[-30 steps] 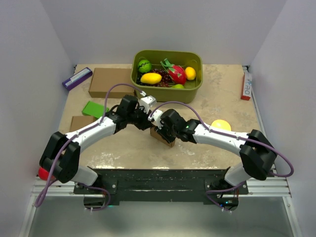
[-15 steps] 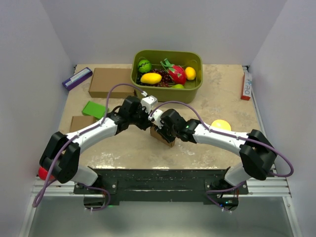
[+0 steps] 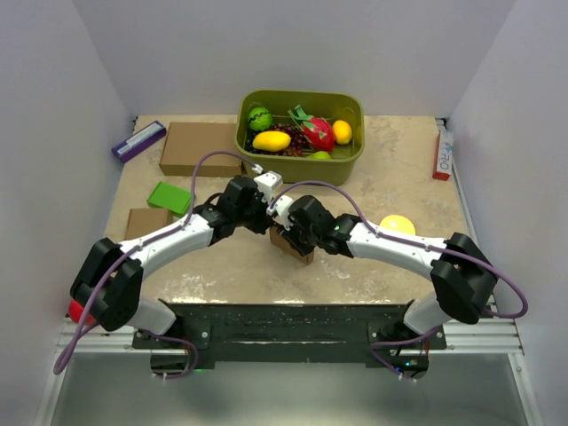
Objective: Fold the paper box
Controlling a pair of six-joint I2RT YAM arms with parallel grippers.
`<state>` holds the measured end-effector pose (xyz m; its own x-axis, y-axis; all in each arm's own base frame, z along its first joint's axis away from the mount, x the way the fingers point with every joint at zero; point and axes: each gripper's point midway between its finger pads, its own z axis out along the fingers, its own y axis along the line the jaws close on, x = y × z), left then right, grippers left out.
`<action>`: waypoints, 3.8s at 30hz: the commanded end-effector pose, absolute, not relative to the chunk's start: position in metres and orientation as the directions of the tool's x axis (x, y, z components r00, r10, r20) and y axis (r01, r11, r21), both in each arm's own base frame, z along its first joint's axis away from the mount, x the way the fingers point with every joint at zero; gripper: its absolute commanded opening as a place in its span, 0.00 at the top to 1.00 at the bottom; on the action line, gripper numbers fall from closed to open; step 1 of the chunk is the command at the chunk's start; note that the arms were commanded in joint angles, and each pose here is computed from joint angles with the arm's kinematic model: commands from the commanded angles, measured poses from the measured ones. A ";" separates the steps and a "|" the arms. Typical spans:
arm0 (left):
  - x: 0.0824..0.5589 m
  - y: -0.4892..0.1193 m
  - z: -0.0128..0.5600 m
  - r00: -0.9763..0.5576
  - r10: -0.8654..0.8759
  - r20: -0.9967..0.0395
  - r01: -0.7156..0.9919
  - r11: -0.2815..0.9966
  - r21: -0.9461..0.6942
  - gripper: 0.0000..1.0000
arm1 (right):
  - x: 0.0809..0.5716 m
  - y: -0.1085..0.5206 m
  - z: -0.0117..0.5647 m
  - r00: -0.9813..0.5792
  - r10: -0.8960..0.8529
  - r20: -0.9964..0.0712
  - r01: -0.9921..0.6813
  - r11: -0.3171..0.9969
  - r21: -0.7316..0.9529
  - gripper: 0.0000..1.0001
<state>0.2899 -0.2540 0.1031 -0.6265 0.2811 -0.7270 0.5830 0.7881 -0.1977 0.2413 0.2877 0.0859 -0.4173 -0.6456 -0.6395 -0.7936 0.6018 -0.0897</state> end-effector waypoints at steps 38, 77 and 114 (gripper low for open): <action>0.259 -0.246 0.081 -0.715 0.275 -0.642 0.471 0.869 -0.153 1.00 | 0.209 0.232 0.123 -0.768 -0.017 -0.640 -0.222 0.945 0.240 0.46; 0.255 -0.250 0.082 -0.710 0.294 -0.640 0.489 0.859 -0.147 1.00 | 0.239 0.230 0.122 -0.709 0.071 -0.702 -0.104 0.973 0.204 0.78; 0.254 -0.253 0.083 -0.708 0.302 -0.638 0.495 0.857 -0.144 1.00 | 0.240 0.239 0.139 -0.709 0.078 -0.701 -0.127 0.964 0.235 0.99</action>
